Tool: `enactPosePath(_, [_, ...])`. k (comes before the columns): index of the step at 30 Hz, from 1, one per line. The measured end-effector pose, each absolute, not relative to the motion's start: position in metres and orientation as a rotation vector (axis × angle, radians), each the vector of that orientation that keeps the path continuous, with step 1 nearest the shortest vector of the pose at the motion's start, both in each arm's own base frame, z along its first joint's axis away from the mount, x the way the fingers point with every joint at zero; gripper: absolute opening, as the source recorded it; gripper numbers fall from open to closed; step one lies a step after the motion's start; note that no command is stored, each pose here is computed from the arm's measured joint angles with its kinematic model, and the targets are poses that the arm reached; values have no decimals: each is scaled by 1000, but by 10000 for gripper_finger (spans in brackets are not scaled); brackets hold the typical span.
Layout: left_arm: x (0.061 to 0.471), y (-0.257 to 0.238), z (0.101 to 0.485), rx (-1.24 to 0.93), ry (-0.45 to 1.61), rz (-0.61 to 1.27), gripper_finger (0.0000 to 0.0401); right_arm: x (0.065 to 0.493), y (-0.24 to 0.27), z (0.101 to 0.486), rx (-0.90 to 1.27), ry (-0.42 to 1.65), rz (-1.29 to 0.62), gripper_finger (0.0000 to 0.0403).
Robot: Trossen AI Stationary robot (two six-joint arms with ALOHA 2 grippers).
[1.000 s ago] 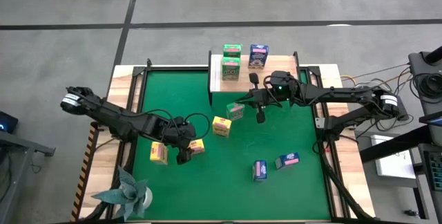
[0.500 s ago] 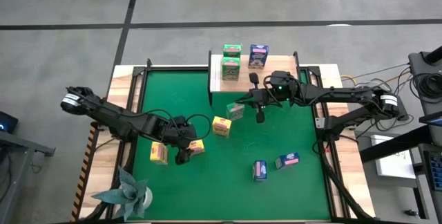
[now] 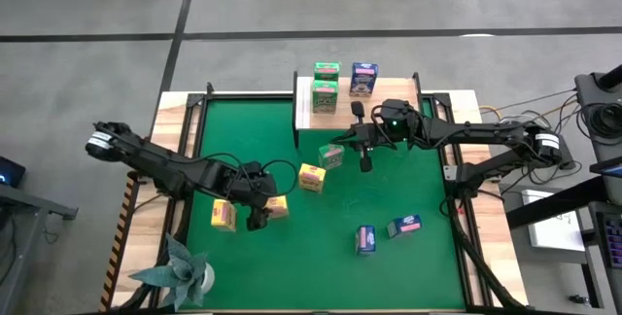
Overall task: Stack cereal on shelf
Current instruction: Put the middle yellow cereal box on the shelf
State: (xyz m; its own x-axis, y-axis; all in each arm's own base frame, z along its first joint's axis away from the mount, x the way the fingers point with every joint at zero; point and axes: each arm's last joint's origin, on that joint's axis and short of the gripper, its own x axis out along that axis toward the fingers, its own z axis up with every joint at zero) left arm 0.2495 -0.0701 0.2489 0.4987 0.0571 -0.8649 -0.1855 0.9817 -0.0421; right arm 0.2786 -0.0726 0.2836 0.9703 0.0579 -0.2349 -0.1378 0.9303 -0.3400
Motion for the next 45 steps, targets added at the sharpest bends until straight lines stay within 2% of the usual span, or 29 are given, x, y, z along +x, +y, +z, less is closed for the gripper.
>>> enactPosePath(19, [262, -79, 232, -127, 1046, 149, 278, 278, -72, 281, -352, 246, 106, 9])
enactPosePath(36, [267, -81, 232, -140, 1007, 136, 205, 273, -71, 285, -363, 259, 114, 9])
enactPosePath(45, [279, -85, 270, -65, 907, 53, 196, 247, -63, 299, -380, 274, 129, 9])
